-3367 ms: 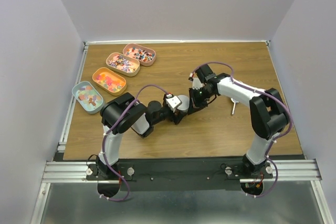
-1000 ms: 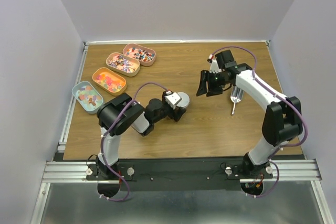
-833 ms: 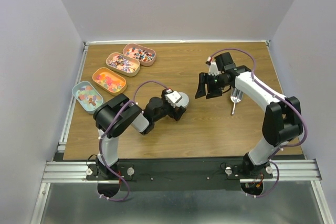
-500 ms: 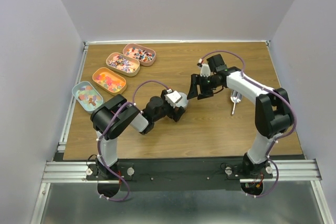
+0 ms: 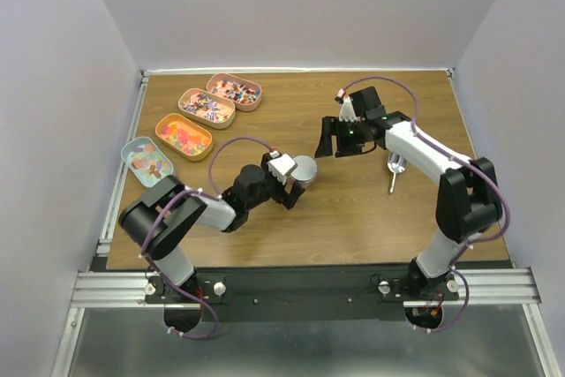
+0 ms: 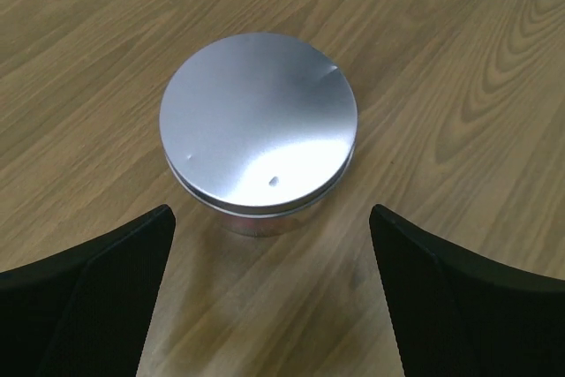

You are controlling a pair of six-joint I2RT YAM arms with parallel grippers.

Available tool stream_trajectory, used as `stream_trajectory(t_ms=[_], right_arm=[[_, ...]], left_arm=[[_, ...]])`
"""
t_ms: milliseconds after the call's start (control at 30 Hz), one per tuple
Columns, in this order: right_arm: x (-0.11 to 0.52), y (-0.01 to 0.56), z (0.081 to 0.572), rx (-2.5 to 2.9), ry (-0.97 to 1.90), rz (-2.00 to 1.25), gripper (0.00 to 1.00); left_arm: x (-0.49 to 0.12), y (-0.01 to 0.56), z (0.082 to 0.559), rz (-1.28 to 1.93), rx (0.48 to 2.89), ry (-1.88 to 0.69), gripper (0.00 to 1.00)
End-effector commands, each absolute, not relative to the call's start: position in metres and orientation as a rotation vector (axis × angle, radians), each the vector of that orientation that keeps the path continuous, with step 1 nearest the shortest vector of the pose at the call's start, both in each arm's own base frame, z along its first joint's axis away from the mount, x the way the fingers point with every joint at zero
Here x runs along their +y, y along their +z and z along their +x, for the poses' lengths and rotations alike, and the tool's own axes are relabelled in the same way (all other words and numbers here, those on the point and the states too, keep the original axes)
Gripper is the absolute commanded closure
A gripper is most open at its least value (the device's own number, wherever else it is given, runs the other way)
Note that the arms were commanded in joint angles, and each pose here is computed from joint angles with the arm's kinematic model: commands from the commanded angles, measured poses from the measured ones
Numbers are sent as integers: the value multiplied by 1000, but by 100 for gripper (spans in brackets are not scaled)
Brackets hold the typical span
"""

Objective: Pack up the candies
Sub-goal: Reset both arms

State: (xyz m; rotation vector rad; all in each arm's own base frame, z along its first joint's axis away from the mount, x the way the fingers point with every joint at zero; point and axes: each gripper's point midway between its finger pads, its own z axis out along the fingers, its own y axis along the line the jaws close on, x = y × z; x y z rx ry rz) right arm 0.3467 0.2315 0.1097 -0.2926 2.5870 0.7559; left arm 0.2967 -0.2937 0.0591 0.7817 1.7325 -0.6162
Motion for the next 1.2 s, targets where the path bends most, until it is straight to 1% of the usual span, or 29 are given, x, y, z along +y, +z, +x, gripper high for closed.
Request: stream_trajectory(t_ms=[0, 33, 100, 133, 200, 233, 300, 367, 400, 433, 500, 533, 567, 600, 633, 733, 833, 933, 1167], right_arm=[[183, 148, 361, 2462, 538, -115, 19], [174, 154, 362, 2445, 497, -89, 19], [145, 177, 363, 2364, 354, -9, 19], [132, 184, 361, 2345, 290, 26, 18], [103, 209, 354, 2251, 161, 104, 18], [93, 215, 350, 2224, 122, 139, 18], [69, 231, 341, 2153, 13, 209, 17], [50, 252, 323, 2065, -26, 258, 16], [37, 260, 317, 2024, -79, 292, 14], [28, 274, 303, 1962, -73, 320, 14], [13, 286, 289, 1894, -108, 371, 9], [8, 291, 282, 1866, -109, 383, 7], [2, 297, 270, 1824, -97, 397, 5], [-3, 301, 263, 1795, -101, 412, 0], [-6, 303, 257, 1777, -97, 417, 0], [-15, 306, 240, 1725, -93, 432, 0], [-25, 309, 226, 1663, -98, 463, 0], [-34, 316, 214, 1592, -94, 485, 0], [-42, 321, 201, 1526, -100, 484, 0]], left_arm=[[-275, 68, 274, 709, 1809, -627, 2], [-269, 92, 277, 635, 1778, -626, 2], [-261, 109, 271, 598, 1773, -631, 2], [-256, 147, 272, 543, 1697, -633, 2], [-238, 176, 279, 474, 1705, -551, 2], [-220, 209, 282, 382, 1657, -501, 2], [-201, 244, 282, 329, 1658, -431, 3], [-173, 288, 276, 229, 1625, -366, 3], [-162, 300, 273, 182, 1619, -354, 3], [-141, 319, 268, 86, 1590, -324, 3], [-116, 339, 256, -39, 1586, -320, 1], [-96, 354, 246, -114, 1543, -305, 1], [-86, 362, 239, -137, 1528, -303, 1], [-75, 368, 233, -169, 1501, -299, 1], [-56, 378, 221, -230, 1448, -297, 1], [-18, 384, 198, -348, 1369, -279, 1], [10, 384, 177, -433, 1302, -289, 1], [24, 381, 164, -479, 1250, -316, 1], [31, 369, 161, -521, 1231, -324, 1]])
